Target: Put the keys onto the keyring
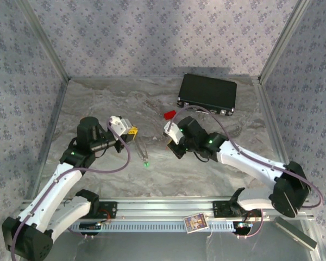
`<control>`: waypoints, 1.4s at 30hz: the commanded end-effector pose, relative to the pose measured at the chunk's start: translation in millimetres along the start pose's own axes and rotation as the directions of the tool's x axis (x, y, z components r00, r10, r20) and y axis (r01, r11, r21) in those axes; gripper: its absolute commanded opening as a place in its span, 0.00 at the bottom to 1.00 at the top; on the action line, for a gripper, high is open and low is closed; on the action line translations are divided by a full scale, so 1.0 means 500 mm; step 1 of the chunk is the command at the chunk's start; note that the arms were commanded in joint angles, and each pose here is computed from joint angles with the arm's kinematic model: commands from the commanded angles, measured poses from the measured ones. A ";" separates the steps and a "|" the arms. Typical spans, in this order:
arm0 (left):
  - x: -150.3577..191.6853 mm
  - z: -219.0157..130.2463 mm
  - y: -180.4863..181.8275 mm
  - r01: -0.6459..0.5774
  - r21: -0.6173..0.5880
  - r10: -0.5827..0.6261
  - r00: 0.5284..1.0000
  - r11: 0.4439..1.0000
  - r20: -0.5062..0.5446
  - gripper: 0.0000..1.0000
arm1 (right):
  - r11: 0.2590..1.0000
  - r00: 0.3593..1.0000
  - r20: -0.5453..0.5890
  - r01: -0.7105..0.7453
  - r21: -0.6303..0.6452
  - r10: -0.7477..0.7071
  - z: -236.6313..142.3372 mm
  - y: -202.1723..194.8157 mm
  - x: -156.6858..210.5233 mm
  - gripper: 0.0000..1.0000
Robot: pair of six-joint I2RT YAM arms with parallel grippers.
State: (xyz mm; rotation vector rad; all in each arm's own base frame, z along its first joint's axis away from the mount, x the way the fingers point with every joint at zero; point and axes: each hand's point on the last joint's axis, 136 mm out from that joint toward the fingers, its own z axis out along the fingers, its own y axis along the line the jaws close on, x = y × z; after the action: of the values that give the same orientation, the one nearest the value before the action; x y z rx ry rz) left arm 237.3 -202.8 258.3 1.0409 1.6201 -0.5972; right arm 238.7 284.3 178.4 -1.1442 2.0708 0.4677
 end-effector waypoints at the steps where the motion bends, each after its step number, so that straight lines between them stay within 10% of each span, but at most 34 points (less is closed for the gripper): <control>1: -0.044 -0.004 -0.020 -0.077 0.049 0.075 0.996 0.996 0.053 0.00 | 0.997 0.993 0.094 0.079 -0.003 -0.078 -0.035 0.003 -0.032 0.00; 27: -0.012 0.027 -0.120 0.173 0.199 -0.158 0.983 0.965 -0.088 0.00 | 0.875 0.822 0.331 0.483 0.025 -0.463 -0.111 0.087 -0.126 0.00; 36: -0.006 0.023 -0.072 0.115 0.051 -0.111 0.991 0.992 -0.080 0.00 | 0.990 0.983 0.125 0.139 -0.017 -0.136 -0.059 0.047 -0.033 0.00; 42: -0.004 0.021 -0.058 0.058 0.005 -0.057 0.996 0.998 -0.061 0.00 | 0.979 0.966 -0.160 -0.206 0.009 0.205 -0.032 0.050 0.102 0.00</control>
State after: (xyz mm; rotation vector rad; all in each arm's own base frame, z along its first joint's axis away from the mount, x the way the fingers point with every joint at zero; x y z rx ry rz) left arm 212.6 -226.0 236.5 1.0325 1.8045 -0.6678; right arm 207.2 282.7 187.7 -1.1876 2.0125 0.5098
